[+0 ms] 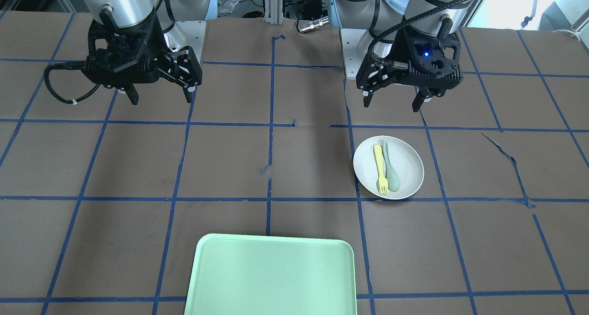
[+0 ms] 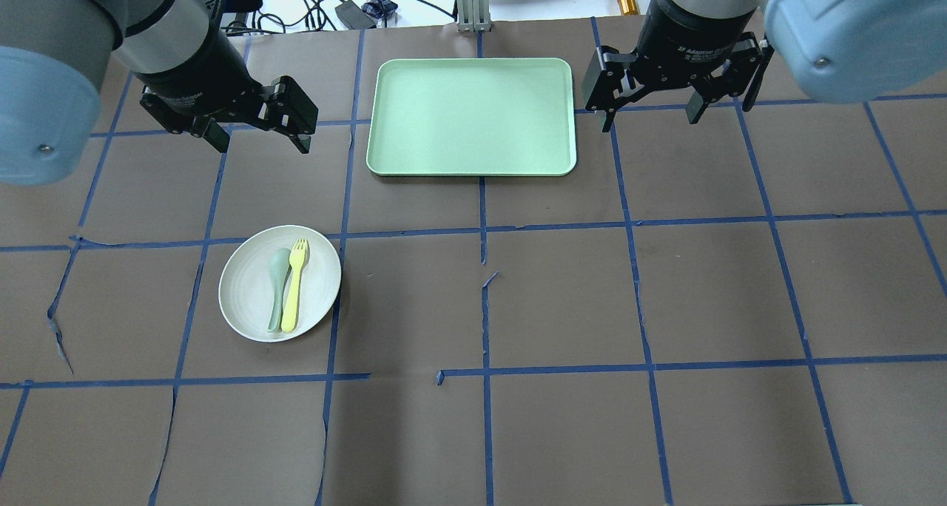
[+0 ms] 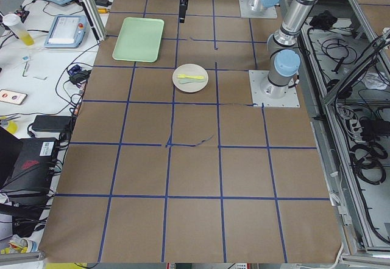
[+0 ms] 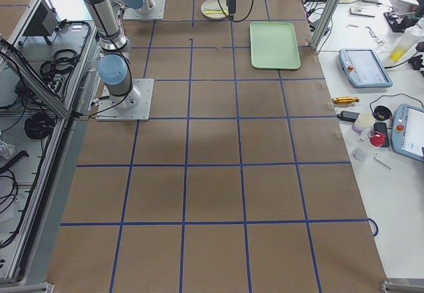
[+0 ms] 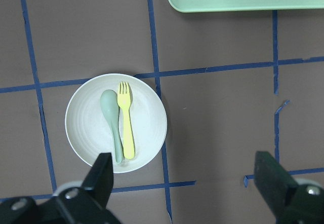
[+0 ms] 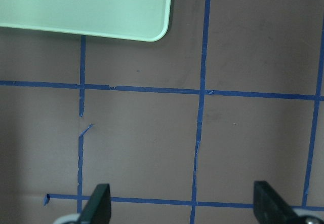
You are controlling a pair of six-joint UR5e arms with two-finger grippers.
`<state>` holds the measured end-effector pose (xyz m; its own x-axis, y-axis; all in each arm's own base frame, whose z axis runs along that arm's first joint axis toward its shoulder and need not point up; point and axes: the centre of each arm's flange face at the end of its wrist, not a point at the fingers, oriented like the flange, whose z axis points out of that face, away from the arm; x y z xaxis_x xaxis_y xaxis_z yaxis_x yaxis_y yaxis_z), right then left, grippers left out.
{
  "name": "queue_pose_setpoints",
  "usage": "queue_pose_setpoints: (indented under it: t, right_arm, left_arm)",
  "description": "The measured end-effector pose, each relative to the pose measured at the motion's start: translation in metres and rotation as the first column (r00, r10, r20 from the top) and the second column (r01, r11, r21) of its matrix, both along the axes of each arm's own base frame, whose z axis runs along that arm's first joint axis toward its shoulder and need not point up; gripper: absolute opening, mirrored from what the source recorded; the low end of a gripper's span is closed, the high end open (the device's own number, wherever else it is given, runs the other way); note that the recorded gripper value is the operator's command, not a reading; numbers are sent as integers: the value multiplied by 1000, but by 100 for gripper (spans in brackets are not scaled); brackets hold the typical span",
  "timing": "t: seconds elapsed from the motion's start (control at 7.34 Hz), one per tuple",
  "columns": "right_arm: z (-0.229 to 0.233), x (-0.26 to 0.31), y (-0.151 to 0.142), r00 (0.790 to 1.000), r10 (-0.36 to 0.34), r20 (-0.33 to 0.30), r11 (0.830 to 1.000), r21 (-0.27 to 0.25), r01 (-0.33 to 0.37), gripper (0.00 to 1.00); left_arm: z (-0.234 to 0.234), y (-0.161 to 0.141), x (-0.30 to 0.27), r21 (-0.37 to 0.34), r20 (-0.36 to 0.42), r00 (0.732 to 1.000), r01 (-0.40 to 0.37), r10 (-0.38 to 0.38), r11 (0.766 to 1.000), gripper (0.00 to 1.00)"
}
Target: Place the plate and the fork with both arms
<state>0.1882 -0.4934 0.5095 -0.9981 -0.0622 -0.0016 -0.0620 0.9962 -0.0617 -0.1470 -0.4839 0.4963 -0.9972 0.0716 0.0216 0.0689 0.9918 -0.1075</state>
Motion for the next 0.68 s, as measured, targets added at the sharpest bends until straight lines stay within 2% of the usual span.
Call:
queue_pose_setpoints:
  t: [0.68]
  right_arm:
    - [0,0,0,1000,-1,-1,1000,0,1,100]
  left_arm:
    - [-2,1,0,13,1,1000,-6,6,1000,100]
